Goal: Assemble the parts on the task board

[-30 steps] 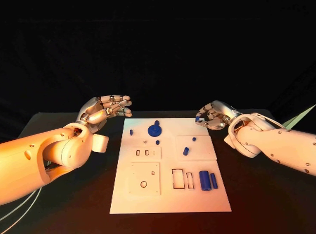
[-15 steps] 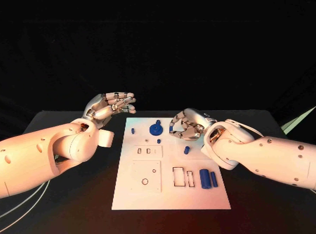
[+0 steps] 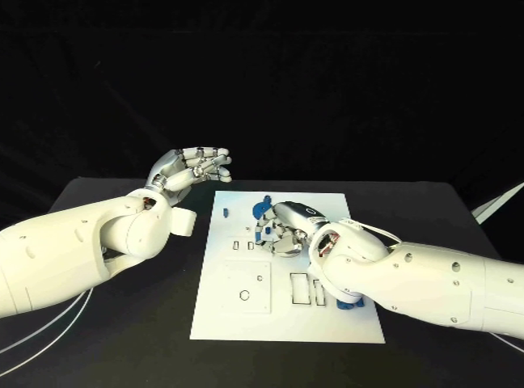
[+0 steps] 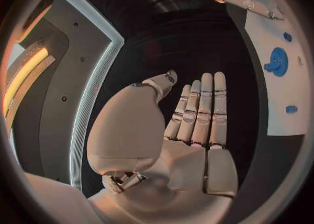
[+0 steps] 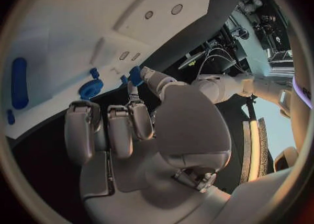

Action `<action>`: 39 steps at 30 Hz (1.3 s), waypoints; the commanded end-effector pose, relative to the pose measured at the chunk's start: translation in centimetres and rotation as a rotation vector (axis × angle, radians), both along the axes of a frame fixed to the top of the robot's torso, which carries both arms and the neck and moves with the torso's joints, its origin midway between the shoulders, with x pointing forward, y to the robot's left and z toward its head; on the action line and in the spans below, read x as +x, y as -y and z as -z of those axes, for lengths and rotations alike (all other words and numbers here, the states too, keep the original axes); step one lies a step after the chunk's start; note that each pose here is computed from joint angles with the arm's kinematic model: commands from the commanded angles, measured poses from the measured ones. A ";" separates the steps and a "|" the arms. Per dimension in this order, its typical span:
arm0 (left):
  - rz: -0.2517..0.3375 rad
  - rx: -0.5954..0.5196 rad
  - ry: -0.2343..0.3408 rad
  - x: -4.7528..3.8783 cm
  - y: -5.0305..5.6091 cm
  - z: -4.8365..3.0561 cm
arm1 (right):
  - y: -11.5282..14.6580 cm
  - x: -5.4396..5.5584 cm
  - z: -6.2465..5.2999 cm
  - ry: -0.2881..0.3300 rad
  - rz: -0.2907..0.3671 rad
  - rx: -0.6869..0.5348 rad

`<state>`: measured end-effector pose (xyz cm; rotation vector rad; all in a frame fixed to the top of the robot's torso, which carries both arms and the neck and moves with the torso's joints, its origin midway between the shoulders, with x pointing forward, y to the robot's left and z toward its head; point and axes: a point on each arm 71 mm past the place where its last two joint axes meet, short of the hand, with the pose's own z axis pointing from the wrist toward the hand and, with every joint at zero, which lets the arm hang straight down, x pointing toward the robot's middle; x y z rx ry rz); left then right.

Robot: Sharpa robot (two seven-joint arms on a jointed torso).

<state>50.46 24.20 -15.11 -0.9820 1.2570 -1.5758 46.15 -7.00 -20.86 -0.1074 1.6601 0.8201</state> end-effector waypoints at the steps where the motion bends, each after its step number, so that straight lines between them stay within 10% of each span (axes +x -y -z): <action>1: 0.003 -0.001 0.002 -0.02 0.1 -0.06 | -0.3 -0.1 0.6 0.002 0.001 -0.015; 39: 0.003 0.001 -0.004 0.04 -0.1 0.06 | -0.5 0.2 3.3 0.008 0.023 -0.060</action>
